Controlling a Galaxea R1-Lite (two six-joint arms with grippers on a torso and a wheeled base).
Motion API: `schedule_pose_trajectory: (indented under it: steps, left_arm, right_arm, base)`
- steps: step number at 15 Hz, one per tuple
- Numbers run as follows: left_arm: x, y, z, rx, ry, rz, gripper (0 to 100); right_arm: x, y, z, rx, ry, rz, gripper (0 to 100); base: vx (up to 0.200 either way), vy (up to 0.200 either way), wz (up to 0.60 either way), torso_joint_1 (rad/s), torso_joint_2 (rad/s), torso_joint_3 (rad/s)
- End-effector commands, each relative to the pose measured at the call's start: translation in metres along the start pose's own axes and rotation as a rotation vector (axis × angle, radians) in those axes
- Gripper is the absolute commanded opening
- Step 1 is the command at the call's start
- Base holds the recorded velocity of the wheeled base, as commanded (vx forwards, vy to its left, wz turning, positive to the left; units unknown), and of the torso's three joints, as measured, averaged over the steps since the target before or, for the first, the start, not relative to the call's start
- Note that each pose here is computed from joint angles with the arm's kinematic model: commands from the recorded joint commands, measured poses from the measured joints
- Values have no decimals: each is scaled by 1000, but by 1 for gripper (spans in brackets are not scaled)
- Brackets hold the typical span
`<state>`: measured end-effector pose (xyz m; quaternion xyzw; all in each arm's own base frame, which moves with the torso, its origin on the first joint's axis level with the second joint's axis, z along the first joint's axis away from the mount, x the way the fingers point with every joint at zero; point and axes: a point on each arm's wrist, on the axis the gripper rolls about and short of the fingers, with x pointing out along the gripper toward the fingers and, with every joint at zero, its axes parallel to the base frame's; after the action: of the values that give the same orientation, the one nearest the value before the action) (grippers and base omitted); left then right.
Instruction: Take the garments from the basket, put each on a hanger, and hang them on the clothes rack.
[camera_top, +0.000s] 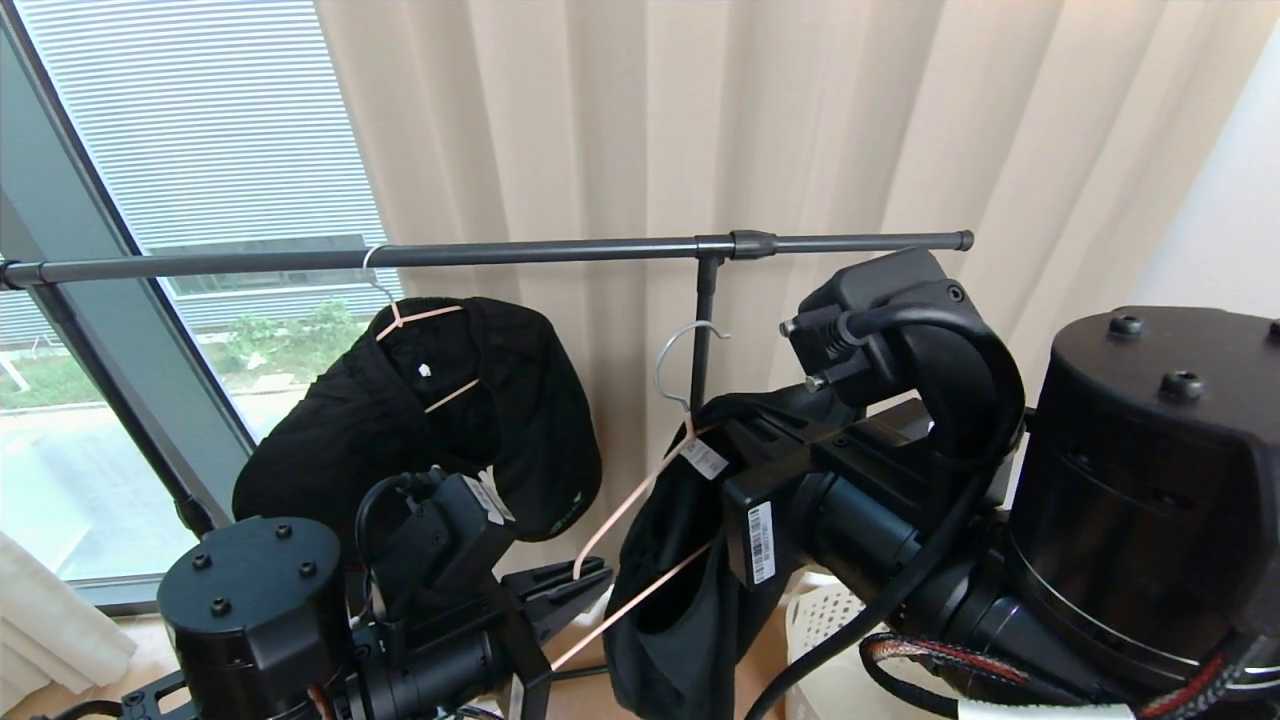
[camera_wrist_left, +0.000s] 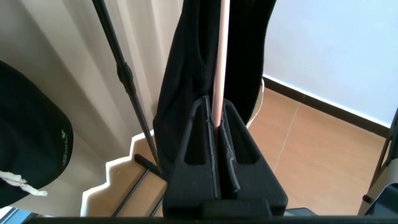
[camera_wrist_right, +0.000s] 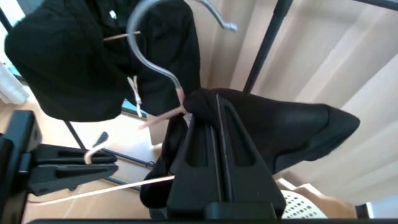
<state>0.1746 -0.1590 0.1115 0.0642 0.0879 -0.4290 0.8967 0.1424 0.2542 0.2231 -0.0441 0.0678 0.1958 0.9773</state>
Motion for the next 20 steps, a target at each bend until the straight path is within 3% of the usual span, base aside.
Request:
schedule_pose_trajectory:
  steps: [1,6,11,12,17,20]
  left_arm:
    - [0,0,2,6,-10,1,0]
    - [-9,-2,3,19,-80,1,0]
    - [-9,-3,5,26,-98,-2,0]
    - [-9,-3,6,28,-103,-3,0]
    - [-12,-6,10,55,-136,-7,0]
    - [-13,-6,10,54,-137,1,0]
  right_arm:
    - [1,3,0,3,-1,4,0]
    - [7,-13,7,22,-14,-49,0]
    - [12,-11,5,11,-6,-53,0]
    - [12,-11,5,11,-6,-54,100]
    - [16,-44,16,42,-33,-156,100]
    - [10,-51,23,39,-51,-166,100]
  base:
    - [0,0,0,0,0,0]
    - [0,0,0,0,0,0]
    - [0,0,0,0,0,0]
    - [0,0,0,0,0,0]
    - [0,0,0,0,0,0]
    - [0,0,0,0,0,0]
